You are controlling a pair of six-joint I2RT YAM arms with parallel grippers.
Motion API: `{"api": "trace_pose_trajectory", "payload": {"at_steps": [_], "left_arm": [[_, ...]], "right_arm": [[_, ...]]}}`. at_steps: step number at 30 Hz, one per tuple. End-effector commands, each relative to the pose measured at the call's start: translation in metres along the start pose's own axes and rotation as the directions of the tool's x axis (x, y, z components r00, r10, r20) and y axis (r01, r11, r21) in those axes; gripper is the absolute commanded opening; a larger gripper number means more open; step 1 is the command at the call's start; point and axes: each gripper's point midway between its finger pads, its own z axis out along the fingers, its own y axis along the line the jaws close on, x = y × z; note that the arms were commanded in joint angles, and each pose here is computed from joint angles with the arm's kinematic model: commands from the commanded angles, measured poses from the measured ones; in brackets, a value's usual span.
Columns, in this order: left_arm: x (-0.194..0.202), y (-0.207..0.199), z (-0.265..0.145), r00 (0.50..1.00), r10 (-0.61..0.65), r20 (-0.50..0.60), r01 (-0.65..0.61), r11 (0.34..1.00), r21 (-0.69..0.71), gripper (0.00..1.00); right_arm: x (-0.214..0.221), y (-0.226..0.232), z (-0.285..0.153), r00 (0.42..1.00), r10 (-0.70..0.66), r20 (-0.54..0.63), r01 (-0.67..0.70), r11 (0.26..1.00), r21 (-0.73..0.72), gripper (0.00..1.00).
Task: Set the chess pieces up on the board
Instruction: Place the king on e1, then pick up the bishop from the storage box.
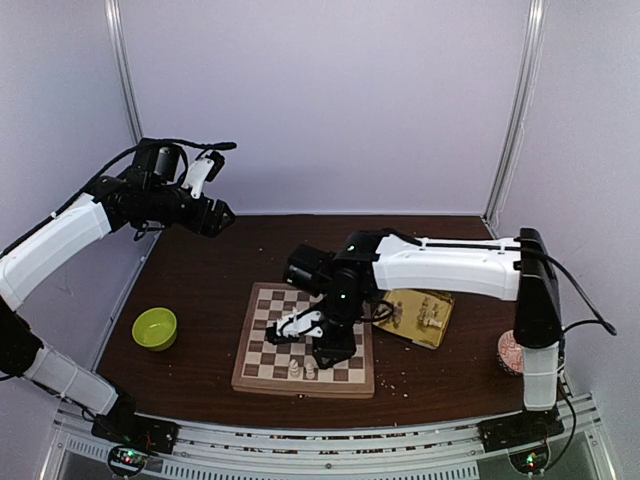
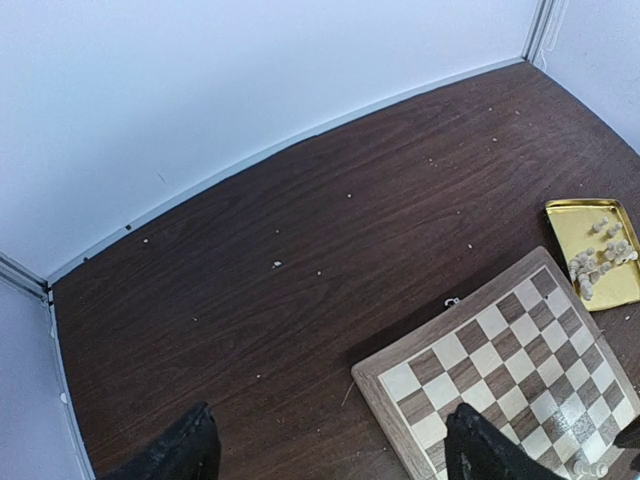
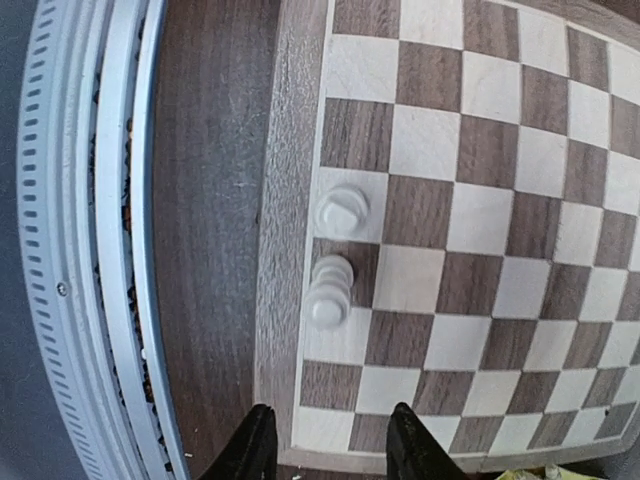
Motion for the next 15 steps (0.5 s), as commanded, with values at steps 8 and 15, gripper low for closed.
{"api": "trace_pose_trajectory", "payload": {"at_steps": [8, 15], "left_arm": [[0.001, -0.002, 0.003, 1.000, 0.004, 0.004, -0.005, 1.000, 0.015, 0.80], [0.005, -0.004, 0.011, 1.000, 0.002, -0.017, -0.002, 1.000, 0.028, 0.80]], "right_arm": [[0.079, -0.057, -0.080, 0.965, 0.208, 0.161, -0.228, 0.966, 0.121, 0.36], [0.151, -0.127, -0.078, 0.874, 0.464, 0.146, -0.486, 0.842, 0.233, 0.32]]}}
